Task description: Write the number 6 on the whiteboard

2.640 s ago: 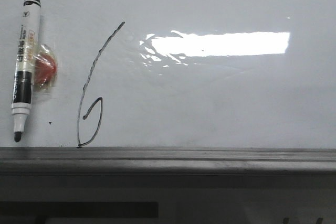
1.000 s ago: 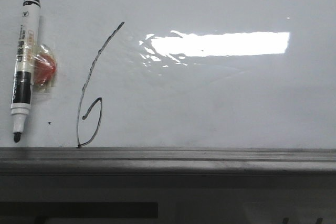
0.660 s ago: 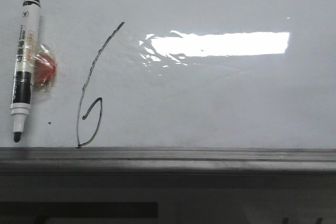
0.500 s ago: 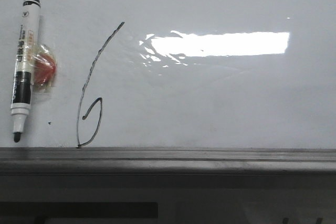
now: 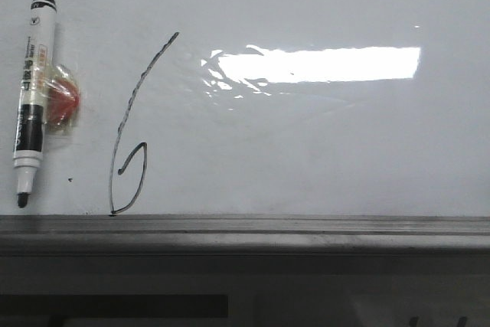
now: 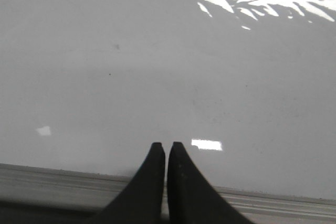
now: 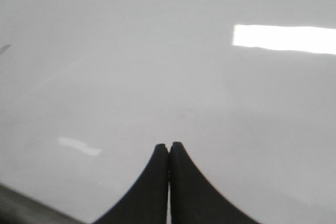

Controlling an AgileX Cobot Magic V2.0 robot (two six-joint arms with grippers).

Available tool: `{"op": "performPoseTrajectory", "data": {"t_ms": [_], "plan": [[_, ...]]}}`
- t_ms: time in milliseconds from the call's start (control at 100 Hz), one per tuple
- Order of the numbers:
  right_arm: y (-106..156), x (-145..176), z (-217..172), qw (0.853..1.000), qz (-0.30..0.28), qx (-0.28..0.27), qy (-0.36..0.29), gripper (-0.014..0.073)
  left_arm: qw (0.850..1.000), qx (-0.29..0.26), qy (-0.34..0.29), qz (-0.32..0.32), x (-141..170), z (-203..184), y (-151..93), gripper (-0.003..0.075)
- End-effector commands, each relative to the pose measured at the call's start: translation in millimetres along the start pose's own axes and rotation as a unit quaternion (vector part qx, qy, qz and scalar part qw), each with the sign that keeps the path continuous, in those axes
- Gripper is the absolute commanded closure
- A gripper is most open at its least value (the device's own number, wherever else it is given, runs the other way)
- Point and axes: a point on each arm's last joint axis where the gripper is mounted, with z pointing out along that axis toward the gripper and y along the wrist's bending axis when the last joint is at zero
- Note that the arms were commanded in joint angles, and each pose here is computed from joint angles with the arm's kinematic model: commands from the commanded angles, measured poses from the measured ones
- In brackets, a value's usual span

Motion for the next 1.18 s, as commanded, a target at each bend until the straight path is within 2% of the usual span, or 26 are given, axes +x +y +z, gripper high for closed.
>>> {"op": "performPoseTrajectory", "data": {"t_ms": [0, 170, 260, 320, 600, 1170], "plan": [[-9.6, -12.6, -0.7, 0.996, -0.010, 0.069, -0.064, 0.0649, 1.000, 0.003, -0.015, -0.006, 9.2, 2.5, 0.5, 0.0739], [-20.9, 6.4, -4.5, 0.985, -0.011, 0.160, -0.058, 0.0649, 1.000, 0.003, -0.015, -0.006, 9.2, 2.5, 0.5, 0.0739], [-22.5, 19.0, -8.9, 0.981, 0.013, 0.185, -0.062, 0.0649, 1.000, 0.003, -0.015, -0.006, 9.2, 2.5, 0.5, 0.0739], [-22.8, 25.4, -11.5, 0.980, 0.022, 0.196, -0.028, 0.0649, 1.000, 0.003, -0.015, -0.006, 9.2, 2.5, 0.5, 0.0739], [-20.2, 52.0, -18.7, 0.973, 0.047, 0.203, 0.099, 0.0649, 1.000, 0.003, -0.014, -0.008, 9.3, 2.6, 0.4, 0.0739], [-20.3, 51.8, -18.6, 0.973, 0.047, 0.203, 0.098, 0.0649, 1.000, 0.003, -0.014, -0.008, 9.3, 2.6, 0.4, 0.0739]]}}
